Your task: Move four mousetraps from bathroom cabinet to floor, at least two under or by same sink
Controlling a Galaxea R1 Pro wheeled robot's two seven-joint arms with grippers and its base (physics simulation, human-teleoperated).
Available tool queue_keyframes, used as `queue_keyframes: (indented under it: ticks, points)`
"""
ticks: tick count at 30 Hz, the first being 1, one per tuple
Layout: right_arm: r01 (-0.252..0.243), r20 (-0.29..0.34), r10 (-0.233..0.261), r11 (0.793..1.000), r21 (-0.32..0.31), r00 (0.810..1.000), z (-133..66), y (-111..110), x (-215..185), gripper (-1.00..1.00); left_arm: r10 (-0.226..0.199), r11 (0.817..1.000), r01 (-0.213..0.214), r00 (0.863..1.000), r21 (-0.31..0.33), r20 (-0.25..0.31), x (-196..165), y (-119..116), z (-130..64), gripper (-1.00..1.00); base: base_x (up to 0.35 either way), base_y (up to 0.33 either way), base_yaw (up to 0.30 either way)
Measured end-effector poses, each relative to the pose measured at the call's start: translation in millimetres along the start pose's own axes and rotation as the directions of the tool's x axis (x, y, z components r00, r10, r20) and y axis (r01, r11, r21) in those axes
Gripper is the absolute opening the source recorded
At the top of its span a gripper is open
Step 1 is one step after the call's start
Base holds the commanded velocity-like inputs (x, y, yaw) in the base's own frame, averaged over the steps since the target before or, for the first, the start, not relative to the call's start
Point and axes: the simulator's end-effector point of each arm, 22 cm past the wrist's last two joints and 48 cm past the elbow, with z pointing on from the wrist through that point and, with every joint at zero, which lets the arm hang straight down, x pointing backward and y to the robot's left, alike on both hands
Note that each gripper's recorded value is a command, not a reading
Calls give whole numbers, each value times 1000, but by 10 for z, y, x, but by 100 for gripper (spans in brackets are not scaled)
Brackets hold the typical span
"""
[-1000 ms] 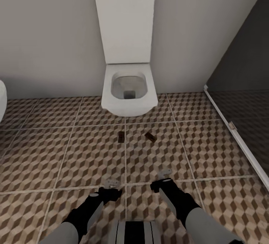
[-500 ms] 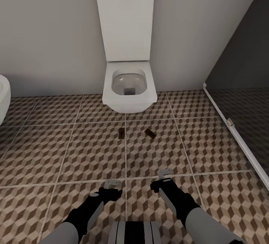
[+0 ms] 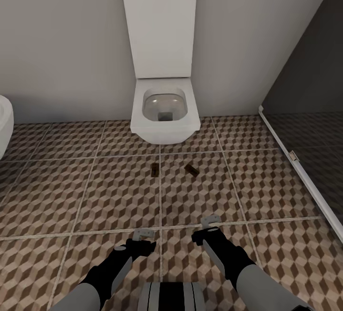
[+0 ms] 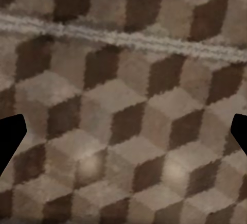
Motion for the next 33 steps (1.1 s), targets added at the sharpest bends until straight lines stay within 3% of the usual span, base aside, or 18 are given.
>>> queue_keyframes:
  ticks: [14, 33]
  points:
    - [0, 0, 0, 1000, 0, 1000, 0, 0, 0, 100, 0, 1000, 0, 1000, 0, 0, 0, 0, 0, 100, 0, 0, 0]
    - [0, 16, 0, 1000, 3, 1000, -371, -53, -234, 100, 3, 1000, -3, 1000, -1, 15, -272, -59, -333, 100, 0, 0, 0]
